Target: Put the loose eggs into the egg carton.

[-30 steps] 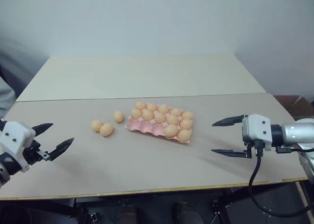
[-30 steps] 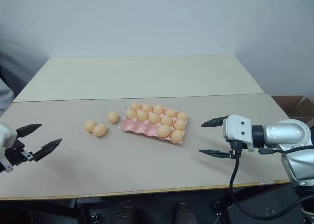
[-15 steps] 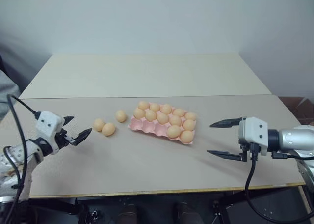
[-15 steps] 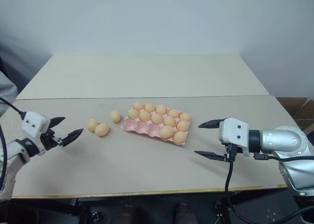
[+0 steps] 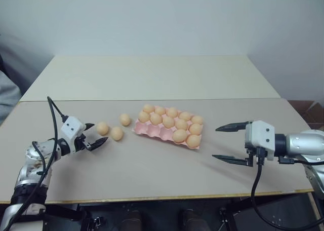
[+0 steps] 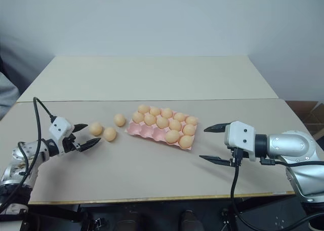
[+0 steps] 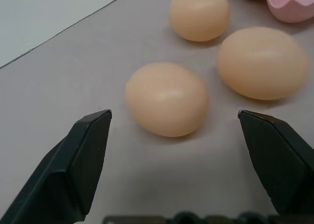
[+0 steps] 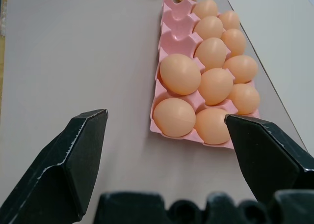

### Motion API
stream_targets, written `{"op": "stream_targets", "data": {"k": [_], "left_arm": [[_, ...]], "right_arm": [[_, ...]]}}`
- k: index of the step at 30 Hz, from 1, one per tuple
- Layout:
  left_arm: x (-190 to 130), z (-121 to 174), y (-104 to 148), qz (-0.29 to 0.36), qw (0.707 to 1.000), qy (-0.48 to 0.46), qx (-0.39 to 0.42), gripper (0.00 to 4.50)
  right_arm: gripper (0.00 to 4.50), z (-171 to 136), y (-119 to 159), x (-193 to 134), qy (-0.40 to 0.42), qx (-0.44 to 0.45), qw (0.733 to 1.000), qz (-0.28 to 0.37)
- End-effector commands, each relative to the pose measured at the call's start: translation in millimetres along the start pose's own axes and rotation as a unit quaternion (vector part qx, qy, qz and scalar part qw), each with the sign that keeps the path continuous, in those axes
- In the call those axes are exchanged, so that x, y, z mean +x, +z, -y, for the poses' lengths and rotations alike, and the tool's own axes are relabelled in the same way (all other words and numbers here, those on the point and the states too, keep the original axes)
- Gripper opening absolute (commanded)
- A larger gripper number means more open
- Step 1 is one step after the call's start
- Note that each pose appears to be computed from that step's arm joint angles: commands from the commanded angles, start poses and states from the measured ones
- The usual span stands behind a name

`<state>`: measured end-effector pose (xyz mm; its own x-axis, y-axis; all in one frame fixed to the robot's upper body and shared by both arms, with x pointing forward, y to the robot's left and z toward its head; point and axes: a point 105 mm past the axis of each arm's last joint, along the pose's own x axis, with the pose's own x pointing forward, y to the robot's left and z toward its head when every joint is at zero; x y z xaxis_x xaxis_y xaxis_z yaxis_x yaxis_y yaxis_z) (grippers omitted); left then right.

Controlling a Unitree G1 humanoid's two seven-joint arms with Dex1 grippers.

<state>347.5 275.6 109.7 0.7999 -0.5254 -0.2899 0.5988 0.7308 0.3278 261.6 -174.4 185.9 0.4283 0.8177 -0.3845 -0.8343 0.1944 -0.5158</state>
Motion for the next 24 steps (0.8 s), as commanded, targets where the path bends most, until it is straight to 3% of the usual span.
{"op": "stream_targets", "data": {"k": [1,14,17,22,24], "left_arm": [[8.8,-4.3,5.2,0.001,0.999,-0.011,0.032,4.50],[31.6,-4.8,10.5,0.008,0.999,-0.035,0.026,4.50],[32.3,-8.7,6.7,-0.004,0.999,-0.021,0.024,3.96],[31.1,-10.9,0.9,-0.017,1.000,-0.016,0.018,2.38],[30.9,-10.1,-1.3,-0.019,1.000,-0.017,0.016,2.14]], "right_arm": [[4.45,1.3,8.8,-3.1,-0.006,-0.014,1.000,0.008],[4.45,-0.5,5.8,-4.5,-0.023,-0.009,1.000,0.002],[4.50,0.9,4.6,-5.3,-0.029,-0.008,1.000,-0.001],[4.50,1.6,4.2,-4.9,-0.031,-0.008,0.999,-0.002],[4.50,2.2,4.3,-4.0,-0.033,-0.008,0.999,-0.001]]}}
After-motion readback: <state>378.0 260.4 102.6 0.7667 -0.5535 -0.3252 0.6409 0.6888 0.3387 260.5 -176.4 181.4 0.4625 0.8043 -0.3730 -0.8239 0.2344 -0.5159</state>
